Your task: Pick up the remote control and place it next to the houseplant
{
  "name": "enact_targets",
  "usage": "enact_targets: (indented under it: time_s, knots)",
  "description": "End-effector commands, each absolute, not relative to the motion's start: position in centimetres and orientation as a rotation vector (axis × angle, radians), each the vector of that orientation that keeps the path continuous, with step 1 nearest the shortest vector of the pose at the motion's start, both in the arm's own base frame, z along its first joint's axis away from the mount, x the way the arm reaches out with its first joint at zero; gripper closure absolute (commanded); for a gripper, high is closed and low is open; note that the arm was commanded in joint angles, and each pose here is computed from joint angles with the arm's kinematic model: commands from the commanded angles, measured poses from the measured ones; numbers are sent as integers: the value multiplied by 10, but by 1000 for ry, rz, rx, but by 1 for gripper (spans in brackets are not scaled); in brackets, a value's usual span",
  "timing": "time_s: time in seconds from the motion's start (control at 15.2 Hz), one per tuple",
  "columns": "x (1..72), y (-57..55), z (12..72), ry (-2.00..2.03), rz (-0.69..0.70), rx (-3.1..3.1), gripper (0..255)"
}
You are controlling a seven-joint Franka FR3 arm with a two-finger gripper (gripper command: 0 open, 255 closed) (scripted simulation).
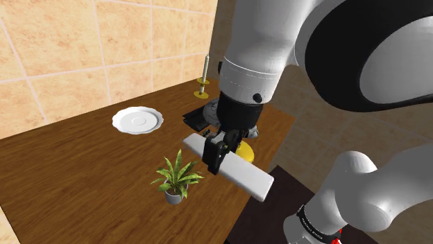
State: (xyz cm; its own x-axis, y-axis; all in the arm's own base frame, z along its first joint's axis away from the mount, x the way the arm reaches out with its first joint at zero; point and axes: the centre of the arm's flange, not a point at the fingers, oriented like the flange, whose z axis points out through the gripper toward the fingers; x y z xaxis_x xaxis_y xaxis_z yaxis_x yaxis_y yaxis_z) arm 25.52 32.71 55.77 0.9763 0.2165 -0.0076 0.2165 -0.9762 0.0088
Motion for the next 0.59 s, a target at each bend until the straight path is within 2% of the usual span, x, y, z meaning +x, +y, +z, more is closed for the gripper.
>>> enact_targets:
  time_s: [0.0,0.53]
  knots:
    - [246,353,560,339,-11,3114,255]
    - [209,452,561,339,-11,3114,255]
